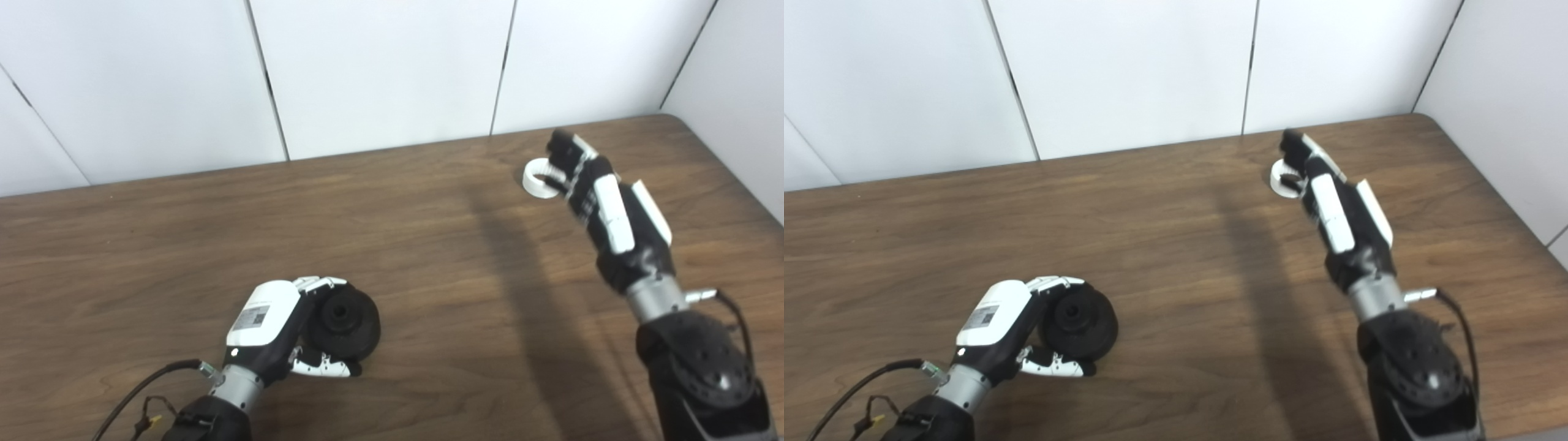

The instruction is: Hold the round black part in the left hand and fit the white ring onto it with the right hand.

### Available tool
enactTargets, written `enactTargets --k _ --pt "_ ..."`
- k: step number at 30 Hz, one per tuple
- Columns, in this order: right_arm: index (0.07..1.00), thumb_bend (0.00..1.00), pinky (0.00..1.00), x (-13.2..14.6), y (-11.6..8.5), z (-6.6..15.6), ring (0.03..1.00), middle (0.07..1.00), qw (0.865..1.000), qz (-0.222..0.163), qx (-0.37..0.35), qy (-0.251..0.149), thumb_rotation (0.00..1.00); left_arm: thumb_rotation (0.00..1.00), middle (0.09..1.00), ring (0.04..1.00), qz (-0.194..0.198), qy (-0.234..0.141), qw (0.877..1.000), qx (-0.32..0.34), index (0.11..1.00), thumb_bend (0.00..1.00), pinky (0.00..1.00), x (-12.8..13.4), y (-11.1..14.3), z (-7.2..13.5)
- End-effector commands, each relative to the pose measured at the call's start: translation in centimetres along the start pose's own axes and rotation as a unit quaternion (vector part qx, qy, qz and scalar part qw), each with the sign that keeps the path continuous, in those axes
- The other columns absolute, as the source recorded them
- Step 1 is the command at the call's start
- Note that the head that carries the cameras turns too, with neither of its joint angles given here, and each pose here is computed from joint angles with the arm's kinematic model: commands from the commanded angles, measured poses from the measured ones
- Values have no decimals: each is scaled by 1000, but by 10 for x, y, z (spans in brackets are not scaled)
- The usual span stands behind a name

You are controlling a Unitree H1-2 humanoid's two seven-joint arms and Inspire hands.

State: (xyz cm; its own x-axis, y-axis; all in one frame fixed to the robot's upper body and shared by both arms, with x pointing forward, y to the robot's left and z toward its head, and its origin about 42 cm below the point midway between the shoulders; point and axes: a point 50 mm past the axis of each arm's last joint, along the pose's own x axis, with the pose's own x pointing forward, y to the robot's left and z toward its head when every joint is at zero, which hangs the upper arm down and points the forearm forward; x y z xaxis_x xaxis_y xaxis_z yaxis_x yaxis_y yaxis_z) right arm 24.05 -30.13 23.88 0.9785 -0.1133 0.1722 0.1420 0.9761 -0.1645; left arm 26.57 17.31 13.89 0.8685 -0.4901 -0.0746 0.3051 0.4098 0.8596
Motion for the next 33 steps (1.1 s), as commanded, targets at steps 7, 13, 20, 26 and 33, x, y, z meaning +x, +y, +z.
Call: enactTargets --k 7,13,20,26,33 --pt "895 651 864 40 -27 9 909 902 984 -10 -175 -17 612 60 760 839 -71 24 997 5 485 525 757 -14 -22 -14" --pt "885 735 838 69 -36 11 886 894 963 -1 -271 -6 442 58 763 847 -70 19 997 3 485 524 772 -18 -22 -17" --pt "878 830 844 102 -39 6 911 899 916 28 -399 17 385 60 771 856 -72 18 997 11 485 525 781 -22 -23 -19" --pt "856 904 837 123 -37 3 919 884 881 36 -471 24 347 59 761 843 -72 18 997 12 485 525 767 -24 -25 -18" --pt "855 923 891 152 -38 -5 933 898 858 44 -510 53 343 59 763 844 -69 17 997 13 485 525 760 -25 -28 -16"
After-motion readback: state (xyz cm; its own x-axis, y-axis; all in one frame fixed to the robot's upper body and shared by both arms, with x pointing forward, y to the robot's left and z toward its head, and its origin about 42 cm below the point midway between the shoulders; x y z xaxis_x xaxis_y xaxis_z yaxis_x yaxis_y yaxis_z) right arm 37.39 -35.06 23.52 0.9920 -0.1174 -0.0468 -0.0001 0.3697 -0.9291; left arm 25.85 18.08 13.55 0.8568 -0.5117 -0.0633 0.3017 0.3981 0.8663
